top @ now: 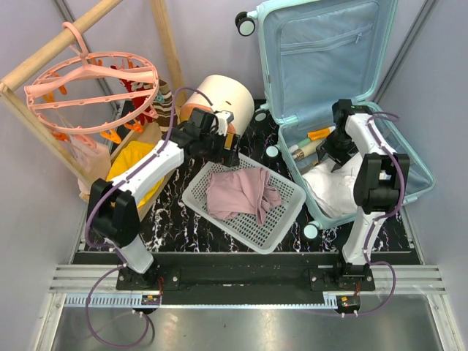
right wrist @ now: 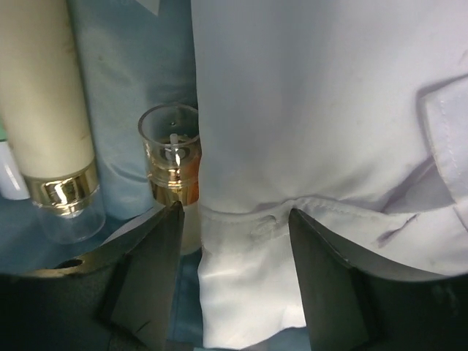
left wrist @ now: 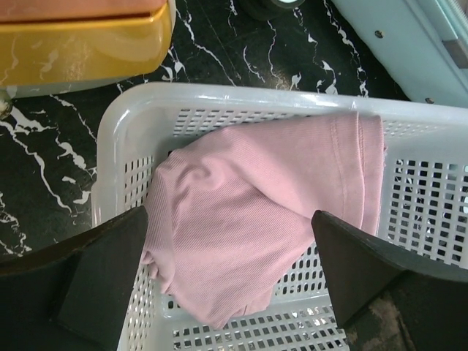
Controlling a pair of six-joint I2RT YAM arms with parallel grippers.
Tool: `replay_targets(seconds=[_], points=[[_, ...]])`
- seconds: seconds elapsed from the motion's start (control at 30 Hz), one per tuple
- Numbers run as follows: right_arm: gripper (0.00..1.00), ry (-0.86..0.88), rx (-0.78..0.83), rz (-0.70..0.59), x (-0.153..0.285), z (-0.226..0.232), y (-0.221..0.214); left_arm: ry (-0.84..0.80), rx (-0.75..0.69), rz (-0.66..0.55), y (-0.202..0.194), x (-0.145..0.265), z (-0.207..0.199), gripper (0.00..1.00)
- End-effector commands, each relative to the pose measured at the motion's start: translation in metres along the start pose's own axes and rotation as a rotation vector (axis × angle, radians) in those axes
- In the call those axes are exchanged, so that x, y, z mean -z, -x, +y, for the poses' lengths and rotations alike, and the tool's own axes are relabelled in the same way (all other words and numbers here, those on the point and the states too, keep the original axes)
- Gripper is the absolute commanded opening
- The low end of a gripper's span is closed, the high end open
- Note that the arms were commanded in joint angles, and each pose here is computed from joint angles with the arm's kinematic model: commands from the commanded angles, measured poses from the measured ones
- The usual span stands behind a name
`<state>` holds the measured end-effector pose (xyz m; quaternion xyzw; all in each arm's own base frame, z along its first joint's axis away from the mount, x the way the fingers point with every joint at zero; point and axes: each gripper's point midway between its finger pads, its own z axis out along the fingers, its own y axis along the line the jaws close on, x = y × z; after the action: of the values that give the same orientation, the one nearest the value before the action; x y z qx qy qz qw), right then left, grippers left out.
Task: Open, take out, and arrange the luggage
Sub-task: Pick up the clothes from the luggage.
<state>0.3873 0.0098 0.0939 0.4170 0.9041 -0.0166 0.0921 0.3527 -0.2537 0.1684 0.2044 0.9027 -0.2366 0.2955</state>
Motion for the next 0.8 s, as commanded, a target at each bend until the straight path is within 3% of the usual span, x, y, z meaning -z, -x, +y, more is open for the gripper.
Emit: replay_targets(seconds=[0.0,0.33,0.5,0.6,0.77], points=[[0.65,-0.081,0.065,0.003,-0.011,-0.003,-0.008,0.027,-0.028,-0.055,0.007,0.018,0.003,0.99],[0.28,-0.099,0.107,-0.008,-0.012,-0.012,-0.012,0.065,-0.024,-0.077,0.003,0.031,0.007,0.99],[0.27,-0.081,0.1,-0.094,0.012,-0.02,-0.004,0.07,-0.023,-0.087,0.003,0.036,0.006,0.99],[0.32,-0.051,0.098,-0.129,0.02,-0.022,-0.002,0.064,-0.017,-0.087,0.002,0.037,0.004,0.99],[0.27,-0.026,0.085,-0.129,0.02,-0.023,-0.008,0.059,-0.011,-0.085,-0.003,0.04,0.003,0.99]])
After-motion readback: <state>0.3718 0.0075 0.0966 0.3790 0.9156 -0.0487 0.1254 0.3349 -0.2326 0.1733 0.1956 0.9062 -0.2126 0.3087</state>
